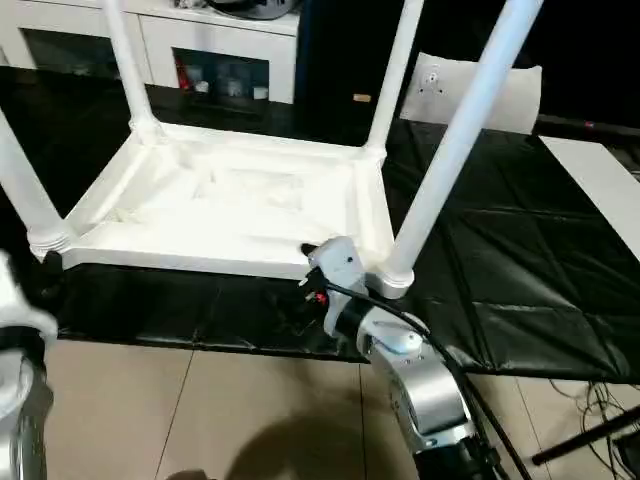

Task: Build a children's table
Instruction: Rotate table base

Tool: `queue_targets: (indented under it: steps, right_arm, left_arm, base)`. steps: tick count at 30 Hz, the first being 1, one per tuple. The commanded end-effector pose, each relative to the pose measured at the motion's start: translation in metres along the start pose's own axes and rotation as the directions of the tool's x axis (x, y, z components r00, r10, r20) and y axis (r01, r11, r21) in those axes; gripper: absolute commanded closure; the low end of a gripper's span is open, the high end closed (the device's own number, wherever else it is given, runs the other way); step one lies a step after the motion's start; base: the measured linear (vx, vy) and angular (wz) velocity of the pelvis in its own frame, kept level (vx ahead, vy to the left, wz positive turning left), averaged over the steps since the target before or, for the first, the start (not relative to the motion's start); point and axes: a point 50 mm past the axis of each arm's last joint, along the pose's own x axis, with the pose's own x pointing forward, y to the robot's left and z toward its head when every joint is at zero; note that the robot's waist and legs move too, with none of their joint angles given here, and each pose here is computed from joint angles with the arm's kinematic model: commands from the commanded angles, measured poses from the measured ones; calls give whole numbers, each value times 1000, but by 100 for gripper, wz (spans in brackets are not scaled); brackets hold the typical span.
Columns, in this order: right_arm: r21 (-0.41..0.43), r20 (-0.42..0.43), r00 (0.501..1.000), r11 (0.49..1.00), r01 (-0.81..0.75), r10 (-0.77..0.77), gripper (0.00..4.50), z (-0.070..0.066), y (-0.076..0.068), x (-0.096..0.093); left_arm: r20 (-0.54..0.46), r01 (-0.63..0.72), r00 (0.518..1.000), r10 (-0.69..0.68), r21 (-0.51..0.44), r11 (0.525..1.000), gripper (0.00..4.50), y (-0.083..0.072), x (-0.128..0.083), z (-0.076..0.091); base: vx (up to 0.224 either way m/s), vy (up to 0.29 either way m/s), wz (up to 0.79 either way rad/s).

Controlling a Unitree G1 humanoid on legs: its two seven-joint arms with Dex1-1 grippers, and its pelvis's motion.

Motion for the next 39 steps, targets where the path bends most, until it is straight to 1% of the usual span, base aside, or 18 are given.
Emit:
queue_targets:
  steps: [1,4,5,10,16,20,21,23,25,27,29,31,32,33,34,35,36,39]
  right_arm:
    - [-16,13,999,999,-43,43,0,3,1,0]
    - [-3,10,999,999,-37,37,0,3,1,1]
    - [11,-11,1000,1000,-20,20,0,2,-1,1]
    - [18,-11,998,998,-64,65,0,3,4,2]
    - [17,-17,997,997,-72,73,0,1,8,2]
    - [15,-62,997,999,-39,40,0,-2,6,5]
    - [3,-100,995,1000,5,-5,0,-6,2,7]
    - [-9,-137,989,998,63,-63,0,-10,-4,7]
    - [-16,-179,980,996,87,-89,0,-14,-8,6]
    - [-19,-236,961,989,147,-148,0,-21,-15,3]
    - [-31,-295,933,978,207,-207,0,-30,-22,-2]
    - [-46,-340,910,971,236,-238,0,-36,-28,-5]
    - [-68,-382,886,964,257,-263,0,-41,-32,-7]
    - [-68,-384,885,964,257,-264,0,-41,-32,-7]
    - [-74,-392,879,962,265,-272,0,-42,-34,-7]
    - [-80,-407,865,955,286,-293,0,-45,-37,-7]
    - [-80,-407,865,955,286,-293,0,-45,-37,-7]
    - [-111,-445,813,924,366,-376,0,-56,-51,-6]
  left_arm:
    - [-6,-2,1000,2,9,1000,145,5,10,1]
    - [7,41,999,-41,7,999,145,5,20,5]
    - [12,77,997,-77,19,997,145,5,29,8]
    - [8,78,997,-78,13,997,145,14,54,16]
    - [-13,148,989,-148,-8,989,145,12,69,15]
    - [-26,222,974,-223,-34,974,145,9,79,13]
    - [-24,288,957,-290,-56,956,145,5,81,13]
    - [-26,361,932,-362,-42,932,145,1,81,12]
    - [-37,491,869,-493,-62,869,145,-9,76,11]
    - [-31,615,784,-620,-90,783,145,-18,68,10]
    - [-49,713,693,-719,-96,694,145,-26,60,7]
    - [-72,768,630,-773,-91,634,145,-31,55,3]
    - [-79,818,561,-824,-103,567,145,-39,51,2]
    - [-79,819,559,-826,-104,564,145,-39,51,3]
    - [-74,831,539,-839,-116,544,145,-41,49,3]
    - [-63,853,499,-865,-139,502,145,-46,46,5]
    - [-63,853,499,-865,-139,502,145,-46,46,5]
    - [-84,907,381,-921,-159,390,145,-63,35,3]
  base:
    - [0,0,0]
    - [0,0,0]
    - [52,13,1]
    - [0,0,0]
    - [0,0,0]
    - [0,0,0]
    - [0,0,0]
    - [0,0,0]
    - [0,0,0]
    - [0,0,0]
    - [0,0,0]
    - [0,0,0]
    - [0,0,0]
    - [0,0,0]
    - [0,0,0]
    - [0,0,0]
    - [0,0,0]
    - [0,0,0]
